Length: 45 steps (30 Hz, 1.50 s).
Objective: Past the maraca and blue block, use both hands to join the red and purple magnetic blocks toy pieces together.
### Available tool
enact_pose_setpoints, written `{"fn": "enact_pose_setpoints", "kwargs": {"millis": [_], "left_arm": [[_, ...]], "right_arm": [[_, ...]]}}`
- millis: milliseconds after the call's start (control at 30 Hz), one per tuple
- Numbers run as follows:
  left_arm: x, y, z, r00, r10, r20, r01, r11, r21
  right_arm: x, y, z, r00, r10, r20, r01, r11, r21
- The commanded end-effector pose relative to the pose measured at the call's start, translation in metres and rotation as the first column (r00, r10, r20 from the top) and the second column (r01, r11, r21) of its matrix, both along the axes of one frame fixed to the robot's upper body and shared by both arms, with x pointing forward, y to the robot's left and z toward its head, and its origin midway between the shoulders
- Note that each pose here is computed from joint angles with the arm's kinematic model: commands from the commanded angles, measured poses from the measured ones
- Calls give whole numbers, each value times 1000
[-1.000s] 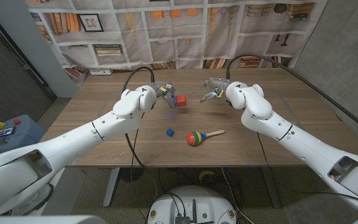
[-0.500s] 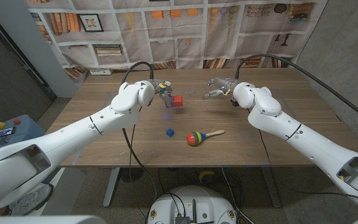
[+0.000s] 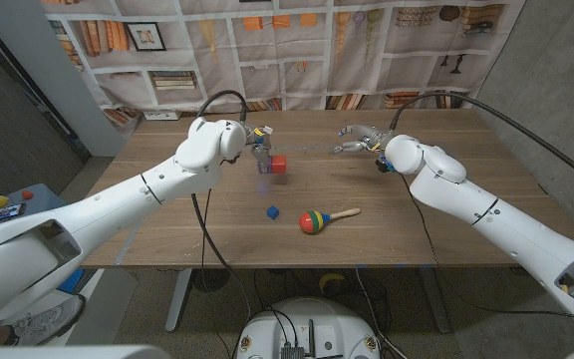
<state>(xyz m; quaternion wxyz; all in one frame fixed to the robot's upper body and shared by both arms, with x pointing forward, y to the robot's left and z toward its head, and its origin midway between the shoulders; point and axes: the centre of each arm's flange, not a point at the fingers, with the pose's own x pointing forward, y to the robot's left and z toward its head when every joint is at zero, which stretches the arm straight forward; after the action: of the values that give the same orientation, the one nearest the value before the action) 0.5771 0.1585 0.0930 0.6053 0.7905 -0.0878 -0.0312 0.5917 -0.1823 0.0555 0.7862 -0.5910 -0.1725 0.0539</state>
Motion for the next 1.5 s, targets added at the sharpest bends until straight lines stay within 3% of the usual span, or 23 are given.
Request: {"fn": "enact_pose_setpoints", "kwargs": {"millis": [33, 400, 667, 900, 1267, 1500], "left_arm": [[4, -2, -5, 996, 64, -55, -57, 992, 111], [8, -5, -19, 996, 86, -8, -84, 988, 132], [12, -4, -31, 996, 80, 26, -82, 990, 111], [14, -3, -40, 996, 82, 29, -85, 993, 88], [17, 0, -51, 996, 88, 29, -90, 994, 67], [16, 1, -54, 996, 89, 32, -91, 994, 59]], "right_arm": [[1, -17, -6, 1000, 26, 6, -26, 994, 110], [6, -34, -14, 999, 38, 28, -43, 976, 212], [12, -50, -21, 998, 56, 29, -62, 949, 308], [17, -61, -29, 996, 88, 25, -90, 915, 393], [27, -77, -39, 985, 169, 28, -158, 831, 533], [27, -81, -41, 984, 169, 51, -169, 815, 554]]}}
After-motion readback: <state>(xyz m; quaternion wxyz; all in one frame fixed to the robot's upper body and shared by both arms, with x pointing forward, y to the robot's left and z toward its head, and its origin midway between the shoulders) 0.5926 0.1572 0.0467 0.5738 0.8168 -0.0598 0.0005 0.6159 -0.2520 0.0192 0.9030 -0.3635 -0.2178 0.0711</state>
